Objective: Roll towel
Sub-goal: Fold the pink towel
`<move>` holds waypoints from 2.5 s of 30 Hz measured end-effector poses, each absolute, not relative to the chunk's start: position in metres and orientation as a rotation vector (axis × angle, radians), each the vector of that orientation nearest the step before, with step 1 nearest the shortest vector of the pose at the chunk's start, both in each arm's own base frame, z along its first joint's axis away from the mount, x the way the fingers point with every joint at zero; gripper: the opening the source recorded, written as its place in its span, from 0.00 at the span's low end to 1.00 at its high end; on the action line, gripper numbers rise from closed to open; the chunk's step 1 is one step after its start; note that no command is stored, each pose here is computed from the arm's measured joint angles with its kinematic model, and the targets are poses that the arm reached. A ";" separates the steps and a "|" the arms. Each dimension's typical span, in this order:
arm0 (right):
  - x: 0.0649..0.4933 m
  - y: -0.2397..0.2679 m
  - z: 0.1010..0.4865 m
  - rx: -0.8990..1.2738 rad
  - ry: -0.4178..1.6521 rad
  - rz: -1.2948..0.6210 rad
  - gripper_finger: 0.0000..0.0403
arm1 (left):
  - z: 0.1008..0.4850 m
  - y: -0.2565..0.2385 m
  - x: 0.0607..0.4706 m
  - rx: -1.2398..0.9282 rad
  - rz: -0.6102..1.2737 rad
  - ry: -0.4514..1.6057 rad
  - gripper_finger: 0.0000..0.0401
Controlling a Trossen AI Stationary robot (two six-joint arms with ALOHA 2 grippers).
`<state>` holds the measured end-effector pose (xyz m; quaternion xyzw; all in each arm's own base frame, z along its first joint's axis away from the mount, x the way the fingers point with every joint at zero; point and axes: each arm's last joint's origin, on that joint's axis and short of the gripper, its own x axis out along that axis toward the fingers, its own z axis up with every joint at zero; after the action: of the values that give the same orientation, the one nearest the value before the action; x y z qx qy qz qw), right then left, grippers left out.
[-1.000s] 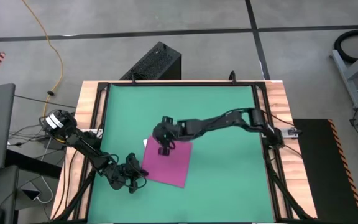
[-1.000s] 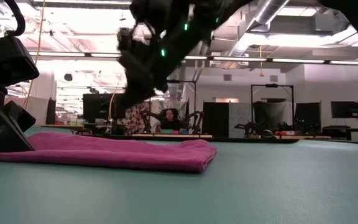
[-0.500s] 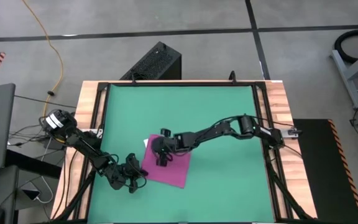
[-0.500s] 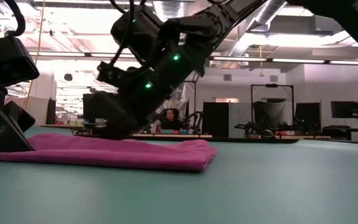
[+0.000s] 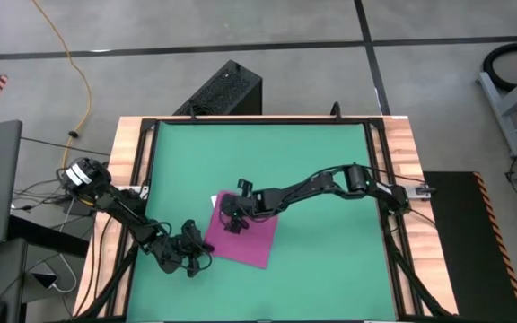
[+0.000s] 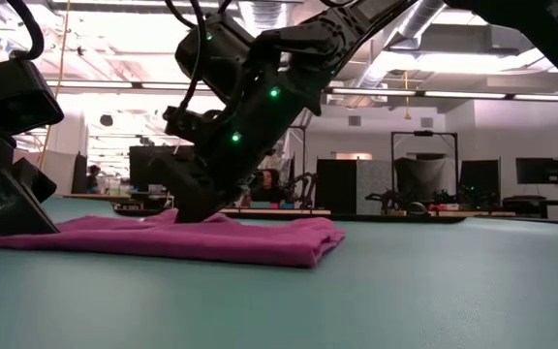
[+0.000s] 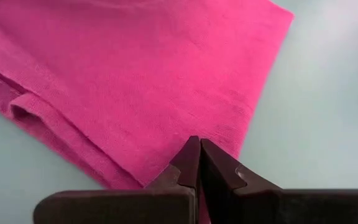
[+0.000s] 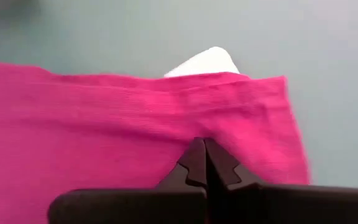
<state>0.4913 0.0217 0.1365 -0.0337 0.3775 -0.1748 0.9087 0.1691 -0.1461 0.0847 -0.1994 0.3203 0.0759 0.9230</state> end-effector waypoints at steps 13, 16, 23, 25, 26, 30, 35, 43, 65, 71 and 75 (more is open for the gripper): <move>0.499 0.045 0.170 -0.104 0.581 -0.210 0.03 | 0.085 -0.147 0.169 -0.407 0.153 0.654 0.00; 0.501 0.045 0.173 -0.101 0.547 -0.179 0.03 | 0.085 -0.147 0.169 -0.408 0.154 0.650 0.00; 0.511 0.049 0.149 -0.068 0.506 -0.119 0.03 | 0.085 -0.147 0.169 -0.409 0.155 0.646 0.00; 0.509 0.049 0.144 -0.068 0.539 -0.121 0.03 | 0.086 -0.147 0.170 -0.413 0.155 0.644 0.00; 0.511 0.049 0.140 -0.066 0.534 -0.122 0.03 | 0.085 -0.147 0.169 -0.412 0.156 0.646 0.00; 0.511 0.041 0.129 -0.038 0.573 -0.151 0.03 | 0.085 -0.147 0.169 -0.413 0.156 0.645 0.00; 0.511 0.028 0.121 0.004 0.599 -0.197 0.03 | 0.085 -0.147 0.169 -0.417 0.155 0.648 0.00; 0.508 0.008 0.123 -0.022 0.640 -0.320 0.03 | 0.085 -0.148 0.168 -0.428 0.159 0.641 0.00; 0.465 0.098 0.147 -0.141 0.841 -0.418 0.01 | 0.086 -0.148 0.168 -0.407 0.154 0.637 0.00; 0.448 0.094 0.133 -0.122 0.973 -0.565 0.01 | 0.086 -0.149 0.168 -0.407 0.155 0.634 0.00; 0.438 0.097 0.133 -0.179 1.008 -0.640 0.01 | 0.086 -0.149 0.168 -0.410 0.150 0.636 0.00</move>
<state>0.4381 0.0972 0.1335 -0.0841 0.4740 -0.3011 0.8232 0.1679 -0.1489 0.0859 -0.2001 0.3102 0.0731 0.9265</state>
